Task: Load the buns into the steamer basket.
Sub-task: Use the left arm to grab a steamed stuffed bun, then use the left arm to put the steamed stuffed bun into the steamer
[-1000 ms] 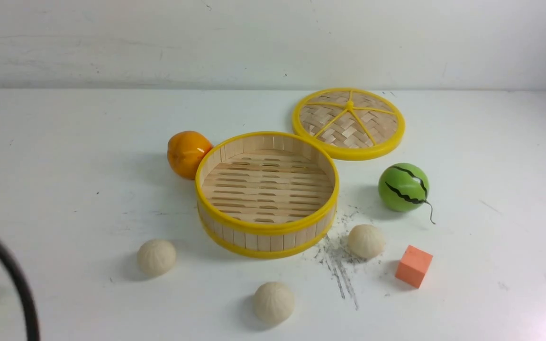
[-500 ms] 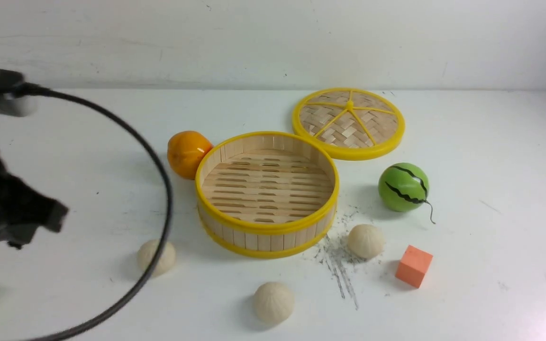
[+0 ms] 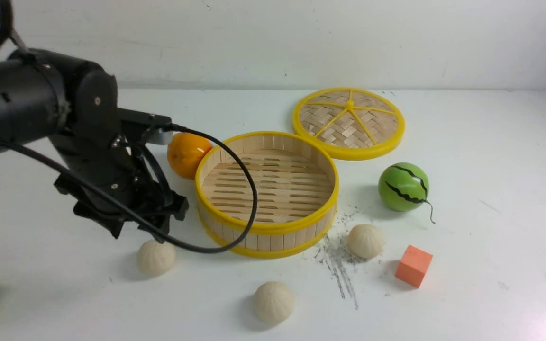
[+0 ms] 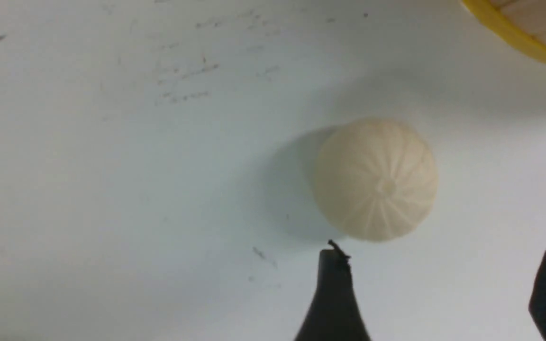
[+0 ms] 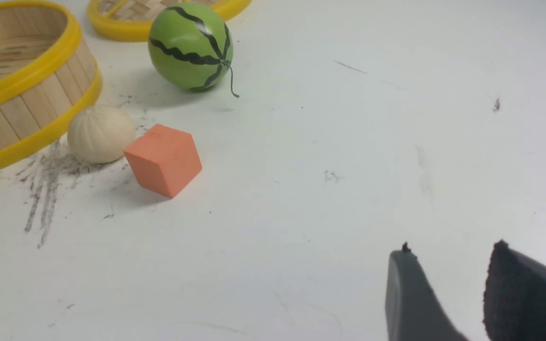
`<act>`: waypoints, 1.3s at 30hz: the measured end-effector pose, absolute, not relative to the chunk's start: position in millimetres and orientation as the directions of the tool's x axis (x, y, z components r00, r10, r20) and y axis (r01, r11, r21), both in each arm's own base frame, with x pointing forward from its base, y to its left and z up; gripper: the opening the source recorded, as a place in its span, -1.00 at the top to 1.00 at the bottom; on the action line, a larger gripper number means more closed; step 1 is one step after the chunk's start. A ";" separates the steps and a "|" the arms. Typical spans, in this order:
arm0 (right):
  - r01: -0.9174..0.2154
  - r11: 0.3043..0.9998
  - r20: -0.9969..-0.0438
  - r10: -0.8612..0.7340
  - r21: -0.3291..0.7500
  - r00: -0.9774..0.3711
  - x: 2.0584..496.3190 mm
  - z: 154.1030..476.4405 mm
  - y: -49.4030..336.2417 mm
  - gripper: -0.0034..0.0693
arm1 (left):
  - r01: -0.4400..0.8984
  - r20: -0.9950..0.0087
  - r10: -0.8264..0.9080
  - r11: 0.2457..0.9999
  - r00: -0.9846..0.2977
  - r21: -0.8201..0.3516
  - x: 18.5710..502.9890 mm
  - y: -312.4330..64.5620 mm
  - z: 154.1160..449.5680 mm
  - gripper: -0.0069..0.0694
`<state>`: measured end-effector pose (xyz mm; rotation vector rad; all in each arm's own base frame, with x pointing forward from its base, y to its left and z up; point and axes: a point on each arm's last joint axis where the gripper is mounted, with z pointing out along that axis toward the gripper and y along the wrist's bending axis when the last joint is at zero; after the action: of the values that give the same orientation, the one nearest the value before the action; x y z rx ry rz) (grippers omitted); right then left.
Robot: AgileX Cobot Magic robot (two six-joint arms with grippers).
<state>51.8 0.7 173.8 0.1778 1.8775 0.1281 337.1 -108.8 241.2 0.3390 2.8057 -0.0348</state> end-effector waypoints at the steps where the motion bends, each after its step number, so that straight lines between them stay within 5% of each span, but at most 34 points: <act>1: 0.058 0.982 -0.935 0.187 0.178 -0.302 51.8 173.8 0.7 0.25 | 0.237 -0.314 0.229 0.971 -0.921 0.013 341.1 -110.1 235.0 -0.52; 6: 0.058 0.982 -0.935 0.187 0.178 -0.302 51.8 173.8 0.7 0.25 | 0.234 -0.320 0.227 0.972 -0.920 0.017 354.5 -114.1 211.2 -0.47; 12: 0.058 0.982 -0.935 0.187 0.178 -0.302 51.8 173.8 0.7 0.25 | 0.212 -0.276 0.210 0.977 -0.938 0.023 361.9 -115.7 185.0 -0.15; 18: 0.058 0.982 -0.935 0.187 0.178 -0.302 51.8 173.8 0.7 0.25 | 0.205 -0.255 0.205 0.978 -0.945 0.027 363.5 -116.0 192.2 0.42; 22: 0.058 0.982 -0.935 0.187 0.178 -0.302 51.8 173.8 0.7 0.25 | 0.196 -0.271 0.191 0.981 -0.943 0.012 375.4 -121.0 230.6 0.82; 31: 0.058 0.982 -0.935 0.187 0.178 -0.302 51.8 173.8 0.7 0.25 | 0.354 -0.506 0.277 0.933 -0.817 -0.060 387.1 -173.1 325.4 0.82; 34: 0.058 0.982 -0.935 0.187 0.178 -0.302 51.8 173.8 0.7 0.25 | 0.398 -0.537 0.316 0.917 -0.783 -0.041 391.6 -201.0 326.8 0.82; 39: 0.058 0.982 -0.935 0.187 0.178 -0.302 51.8 173.8 0.7 0.25 | 0.323 -0.468 0.285 0.946 -0.836 0.000 419.7 -213.3 279.0 0.82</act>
<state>51.8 0.7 173.8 0.1778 1.8775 0.1281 419.7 -213.3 279.0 0.4349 2.6227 -0.1082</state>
